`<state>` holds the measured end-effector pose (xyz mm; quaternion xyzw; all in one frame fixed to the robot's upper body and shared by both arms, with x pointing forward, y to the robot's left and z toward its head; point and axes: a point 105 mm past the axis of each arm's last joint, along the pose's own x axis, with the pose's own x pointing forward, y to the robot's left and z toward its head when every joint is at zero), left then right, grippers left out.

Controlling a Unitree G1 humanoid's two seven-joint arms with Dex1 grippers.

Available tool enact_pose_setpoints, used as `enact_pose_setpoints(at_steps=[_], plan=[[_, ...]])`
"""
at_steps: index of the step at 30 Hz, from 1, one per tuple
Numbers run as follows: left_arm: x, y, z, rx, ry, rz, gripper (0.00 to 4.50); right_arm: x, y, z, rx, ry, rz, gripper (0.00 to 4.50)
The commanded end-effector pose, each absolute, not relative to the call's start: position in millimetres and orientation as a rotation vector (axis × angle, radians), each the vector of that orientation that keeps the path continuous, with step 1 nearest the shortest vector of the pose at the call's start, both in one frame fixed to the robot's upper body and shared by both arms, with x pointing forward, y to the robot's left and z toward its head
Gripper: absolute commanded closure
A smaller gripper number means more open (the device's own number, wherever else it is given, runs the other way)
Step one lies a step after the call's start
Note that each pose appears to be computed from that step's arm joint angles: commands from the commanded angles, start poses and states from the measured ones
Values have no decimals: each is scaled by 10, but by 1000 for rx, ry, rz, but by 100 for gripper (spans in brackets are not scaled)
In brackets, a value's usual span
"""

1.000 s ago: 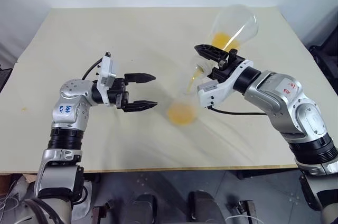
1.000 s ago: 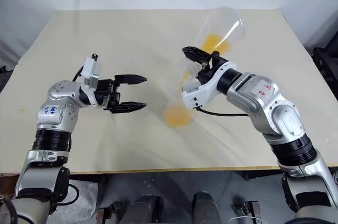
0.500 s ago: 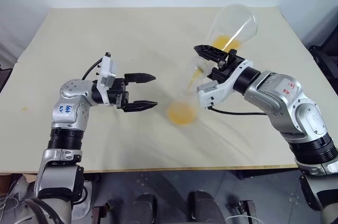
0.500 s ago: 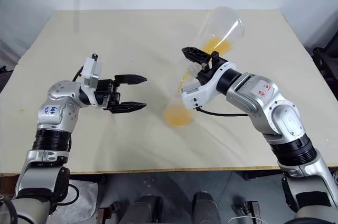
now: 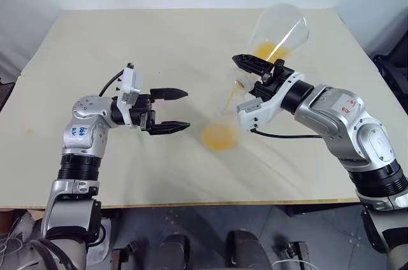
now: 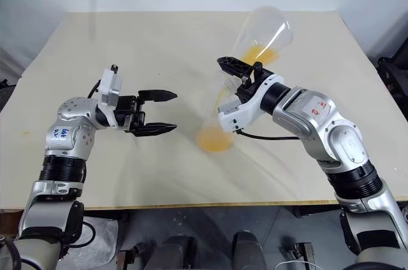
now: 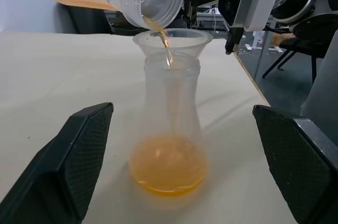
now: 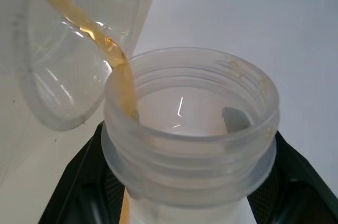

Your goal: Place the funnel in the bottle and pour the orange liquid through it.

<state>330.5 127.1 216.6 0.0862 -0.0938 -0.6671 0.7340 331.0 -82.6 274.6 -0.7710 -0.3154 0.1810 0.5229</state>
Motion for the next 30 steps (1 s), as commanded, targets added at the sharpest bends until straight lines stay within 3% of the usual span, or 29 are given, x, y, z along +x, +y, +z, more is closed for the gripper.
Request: enact_pose_setpoints(at_steps=[1,30], plan=[[3280,1264,2285,202,-252,-1479,0,3249,-852,2942,-1864,-814,359,204],[3275,1261,2272,196,-246,-1479,0,3248,-849,2953,-1906,-850,371,204]])
